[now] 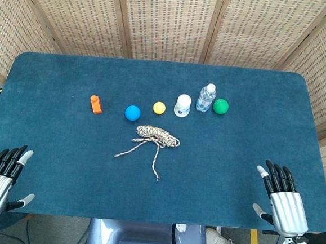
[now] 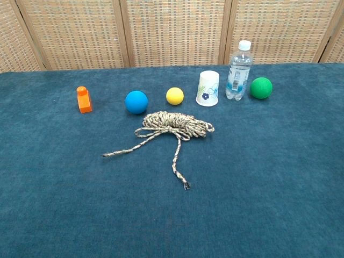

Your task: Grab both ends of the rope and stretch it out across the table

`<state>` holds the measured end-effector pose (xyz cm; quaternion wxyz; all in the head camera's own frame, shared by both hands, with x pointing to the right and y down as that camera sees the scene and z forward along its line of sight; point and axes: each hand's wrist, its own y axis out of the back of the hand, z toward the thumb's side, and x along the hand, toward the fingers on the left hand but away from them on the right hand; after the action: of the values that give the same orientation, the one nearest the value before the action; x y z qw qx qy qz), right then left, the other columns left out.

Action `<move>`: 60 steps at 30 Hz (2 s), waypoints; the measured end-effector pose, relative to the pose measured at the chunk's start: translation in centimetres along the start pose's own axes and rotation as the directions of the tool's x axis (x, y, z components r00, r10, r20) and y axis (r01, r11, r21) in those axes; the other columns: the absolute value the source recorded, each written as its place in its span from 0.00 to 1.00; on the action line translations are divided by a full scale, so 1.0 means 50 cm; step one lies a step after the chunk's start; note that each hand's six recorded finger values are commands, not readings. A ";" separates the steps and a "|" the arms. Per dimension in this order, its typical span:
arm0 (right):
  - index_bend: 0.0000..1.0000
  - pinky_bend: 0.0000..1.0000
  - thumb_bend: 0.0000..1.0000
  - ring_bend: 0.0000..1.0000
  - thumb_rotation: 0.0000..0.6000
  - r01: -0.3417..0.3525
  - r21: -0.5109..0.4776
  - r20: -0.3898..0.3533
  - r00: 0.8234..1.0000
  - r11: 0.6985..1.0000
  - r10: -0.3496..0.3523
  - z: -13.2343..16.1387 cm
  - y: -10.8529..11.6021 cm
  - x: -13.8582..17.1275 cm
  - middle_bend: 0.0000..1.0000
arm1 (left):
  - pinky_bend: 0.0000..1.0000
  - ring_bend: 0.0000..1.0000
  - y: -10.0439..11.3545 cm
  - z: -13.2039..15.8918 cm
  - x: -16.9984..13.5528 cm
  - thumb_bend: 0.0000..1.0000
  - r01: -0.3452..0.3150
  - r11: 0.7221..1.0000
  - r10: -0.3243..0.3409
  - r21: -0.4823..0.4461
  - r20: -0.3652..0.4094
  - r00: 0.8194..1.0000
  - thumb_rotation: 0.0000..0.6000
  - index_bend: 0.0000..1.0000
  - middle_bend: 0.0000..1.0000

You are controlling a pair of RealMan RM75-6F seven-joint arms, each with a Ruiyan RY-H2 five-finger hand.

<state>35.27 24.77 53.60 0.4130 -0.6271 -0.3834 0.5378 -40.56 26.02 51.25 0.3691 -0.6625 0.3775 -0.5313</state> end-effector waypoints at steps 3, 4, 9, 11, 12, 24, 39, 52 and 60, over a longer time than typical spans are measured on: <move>0.10 0.00 0.00 0.00 1.00 -0.007 0.002 -0.003 1.000 1.000 0.007 0.001 -0.003 -0.001 0.00 | 0.00 0.00 -0.002 0.000 0.001 0.00 0.005 1.000 -0.005 0.001 -0.002 1.000 1.00 0.00 0.00; 0.10 0.00 0.00 0.00 1.00 -0.010 0.003 -0.004 1.000 1.000 0.010 0.001 -0.004 -0.001 0.00 | 0.00 0.00 -0.003 0.001 0.002 0.00 0.007 1.000 -0.007 0.001 -0.001 1.000 1.00 0.00 0.00; 0.13 0.00 0.01 0.00 1.00 -0.034 0.022 -0.026 0.999 0.999 0.034 0.008 -0.012 -0.014 0.00 | 0.00 0.00 -0.002 0.001 0.002 0.00 0.005 1.000 -0.005 -0.001 -0.003 1.000 1.00 0.00 0.00; 0.16 0.00 0.11 0.00 1.00 -0.054 0.047 -0.055 0.997 0.997 0.056 0.018 -0.017 -0.027 0.00 | 0.00 0.00 -0.002 0.000 0.004 0.00 0.006 1.000 -0.006 -0.002 -0.008 1.000 1.00 0.00 0.00; 0.18 0.00 0.23 0.00 1.00 -0.066 0.062 -0.082 0.994 0.996 0.071 0.027 -0.020 -0.038 0.00 | 0.00 0.00 -0.003 0.001 0.004 0.00 0.007 1.000 -0.007 -0.001 -0.009 1.000 1.00 0.00 0.00; 0.29 0.00 0.82 0.00 1.00 -0.162 0.281 -0.489 0.824 0.946 0.286 0.207 -0.069 -0.168 0.00 | 0.00 0.00 -0.026 0.000 0.031 0.00 0.034 0.999 -0.033 0.024 -0.039 0.999 1.00 0.00 0.00; 0.30 0.00 0.90 0.00 1.00 -0.203 0.313 -0.670 0.646 0.928 0.367 0.465 -0.171 -0.259 0.00 | 0.00 0.00 -0.060 -0.005 0.069 0.00 0.091 0.994 -0.086 0.060 -0.088 0.992 1.00 0.00 0.00; 0.30 0.00 0.90 0.00 1.00 -0.202 0.370 -0.634 0.659 0.907 0.405 0.535 -0.257 -0.271 0.00 | 0.00 0.00 -0.058 -0.007 0.066 0.00 0.090 0.995 -0.085 0.048 -0.087 0.993 1.00 0.00 0.00; 0.34 0.00 0.91 0.00 1.00 -0.215 0.396 -0.592 0.684 0.893 0.427 0.512 -0.281 -0.273 0.00 | 0.00 0.00 -0.060 -0.005 0.066 0.00 0.094 0.994 -0.089 0.051 -0.083 0.993 1.00 0.00 0.00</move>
<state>7.62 19.98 69.51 0.5086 -0.7656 -0.0088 0.3939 -40.00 24.36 55.38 0.3470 -0.6468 0.3464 -0.5841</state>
